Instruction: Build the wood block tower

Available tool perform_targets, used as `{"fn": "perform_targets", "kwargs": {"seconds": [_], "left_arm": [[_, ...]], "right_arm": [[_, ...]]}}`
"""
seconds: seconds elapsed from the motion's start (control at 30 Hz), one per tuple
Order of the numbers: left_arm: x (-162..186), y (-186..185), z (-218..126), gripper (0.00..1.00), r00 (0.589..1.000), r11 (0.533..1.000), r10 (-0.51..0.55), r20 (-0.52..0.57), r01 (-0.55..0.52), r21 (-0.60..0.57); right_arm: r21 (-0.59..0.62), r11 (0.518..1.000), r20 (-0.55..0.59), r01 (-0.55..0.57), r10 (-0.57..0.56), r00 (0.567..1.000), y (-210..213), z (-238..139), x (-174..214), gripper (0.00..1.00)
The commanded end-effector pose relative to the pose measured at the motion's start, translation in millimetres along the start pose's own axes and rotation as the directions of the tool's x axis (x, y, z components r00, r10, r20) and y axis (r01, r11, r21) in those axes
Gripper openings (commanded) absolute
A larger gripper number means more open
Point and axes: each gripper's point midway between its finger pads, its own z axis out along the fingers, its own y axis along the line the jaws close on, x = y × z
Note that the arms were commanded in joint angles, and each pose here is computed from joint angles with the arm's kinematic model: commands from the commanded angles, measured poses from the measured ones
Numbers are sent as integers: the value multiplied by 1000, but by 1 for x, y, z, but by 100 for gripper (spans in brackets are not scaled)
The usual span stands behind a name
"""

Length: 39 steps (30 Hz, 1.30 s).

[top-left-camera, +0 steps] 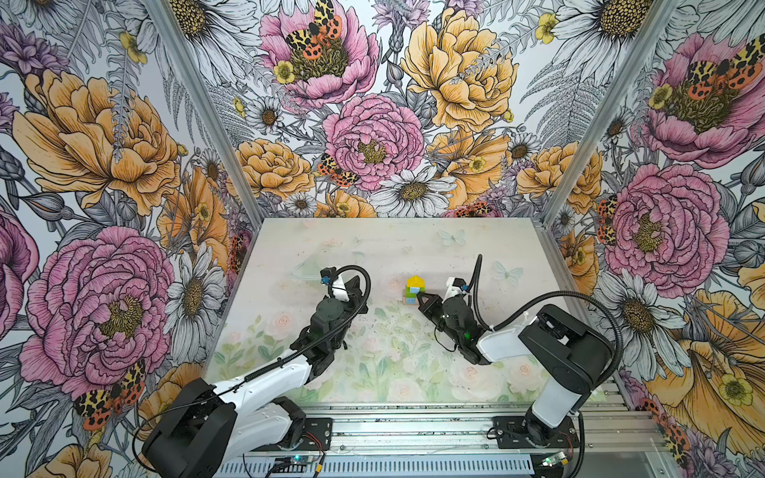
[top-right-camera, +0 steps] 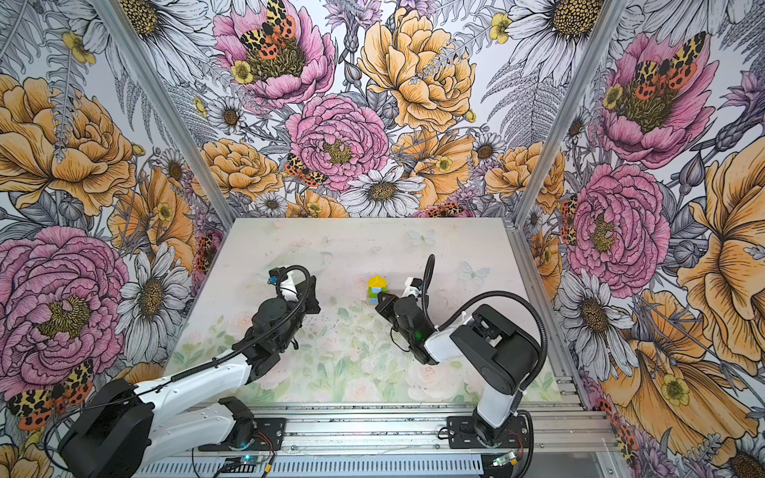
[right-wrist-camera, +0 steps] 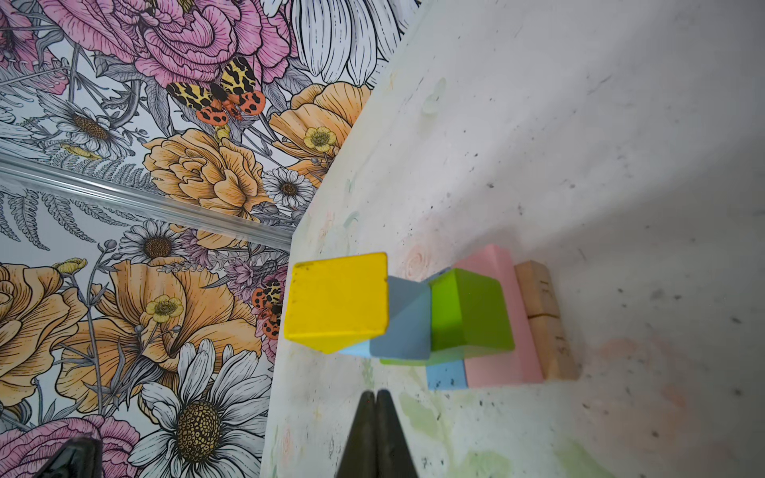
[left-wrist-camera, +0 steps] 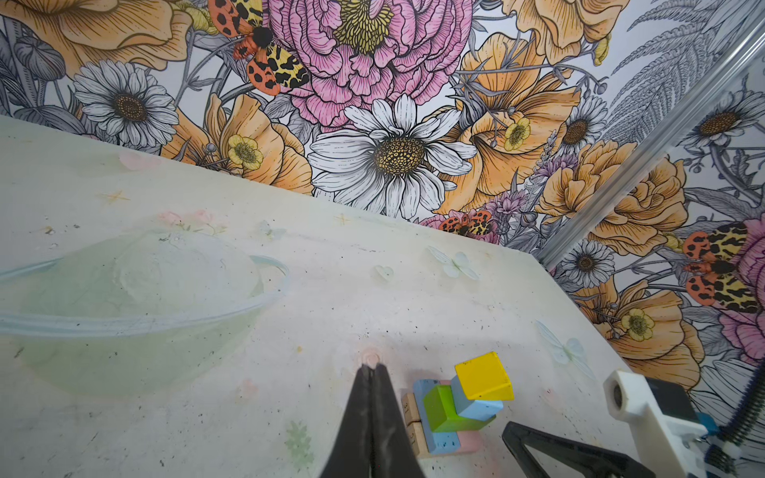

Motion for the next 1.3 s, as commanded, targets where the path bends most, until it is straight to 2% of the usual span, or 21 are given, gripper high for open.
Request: {"fn": "perform_targets", "kwargs": {"seconds": [0.0,1.27], "left_arm": [[-4,4,-2,0,1000,1000,18,21,-17,-14],[-6,7,-4,0,999,1000,19,28,-19,-15]], "right_arm": [[-7,1000,25,18,-18,1000,2,2,-2,0],[7,1000,36,23,-23,999,3,9,-4,0]]}}
